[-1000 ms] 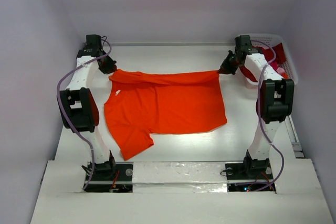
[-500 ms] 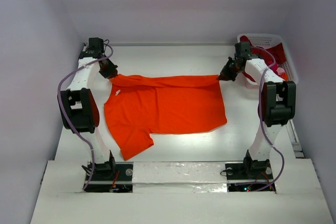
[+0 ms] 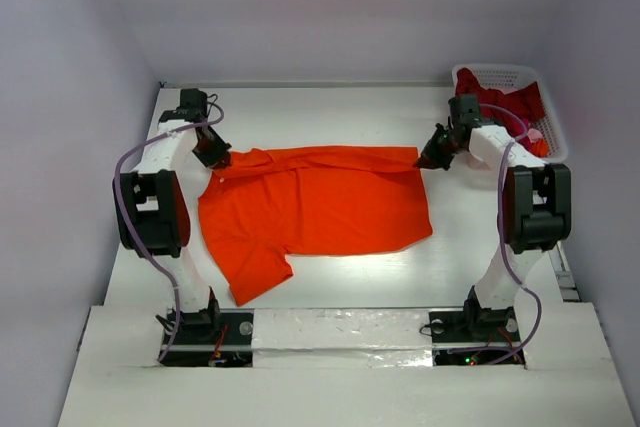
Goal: Fold and stack the t-shirts
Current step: Fold the flattened tshirt in 1/3 of the way
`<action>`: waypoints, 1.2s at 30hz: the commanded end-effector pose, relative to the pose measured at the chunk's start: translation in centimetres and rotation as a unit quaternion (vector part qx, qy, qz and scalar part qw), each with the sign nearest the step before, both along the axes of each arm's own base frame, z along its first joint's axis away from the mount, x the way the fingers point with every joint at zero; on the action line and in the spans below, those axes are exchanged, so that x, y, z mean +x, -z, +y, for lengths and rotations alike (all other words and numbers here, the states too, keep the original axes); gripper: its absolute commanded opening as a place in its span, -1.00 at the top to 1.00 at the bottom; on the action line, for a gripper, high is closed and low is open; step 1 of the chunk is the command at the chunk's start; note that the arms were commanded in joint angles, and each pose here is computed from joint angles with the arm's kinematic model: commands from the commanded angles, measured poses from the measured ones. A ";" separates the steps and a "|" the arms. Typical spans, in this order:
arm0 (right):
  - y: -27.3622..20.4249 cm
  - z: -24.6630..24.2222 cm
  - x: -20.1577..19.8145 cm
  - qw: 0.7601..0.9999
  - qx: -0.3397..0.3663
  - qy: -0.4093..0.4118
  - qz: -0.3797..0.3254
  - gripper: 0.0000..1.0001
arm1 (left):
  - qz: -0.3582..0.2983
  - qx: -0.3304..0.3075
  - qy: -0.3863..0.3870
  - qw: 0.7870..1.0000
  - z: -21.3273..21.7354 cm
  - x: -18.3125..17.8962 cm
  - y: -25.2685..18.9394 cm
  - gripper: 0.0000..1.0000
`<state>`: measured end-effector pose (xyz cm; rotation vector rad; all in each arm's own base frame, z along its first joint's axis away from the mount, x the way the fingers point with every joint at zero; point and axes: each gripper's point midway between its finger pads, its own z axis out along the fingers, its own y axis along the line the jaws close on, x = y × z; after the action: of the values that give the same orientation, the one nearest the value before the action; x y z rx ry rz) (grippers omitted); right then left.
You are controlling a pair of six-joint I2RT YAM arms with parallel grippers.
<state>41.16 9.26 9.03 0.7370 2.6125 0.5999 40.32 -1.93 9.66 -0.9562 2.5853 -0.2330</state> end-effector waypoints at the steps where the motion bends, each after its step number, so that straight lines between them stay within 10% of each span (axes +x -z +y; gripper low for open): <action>1: -1.6 -0.3 0.4 0.999 0.001 -0.003 -0.036 1.00 | -0.007 0.006 0.006 1.000 -0.1 -1.5 -1.2 1.00; 18: 0.1 -0.7 -4.6 1.000 -0.006 0.004 -0.021 1.00 | 0.020 0.007 0.018 1.000 -0.5 -5.5 -0.2 0.75; 25: 0.1 -0.4 -5.6 1.000 0.003 0.003 -0.020 -0.44 | 0.019 0.011 0.019 1.000 -0.4 -6.4 -0.4 -0.92; 36: -3.2 0.9 -2.7 0.998 0.003 -0.020 -0.065 -0.37 | -0.051 -0.029 0.016 0.998 -1.7 -2.0 -3.1 -0.76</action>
<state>36.29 9.37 11.13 0.7088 2.5423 0.6324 36.58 -2.67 11.54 -0.9135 2.5628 -0.2656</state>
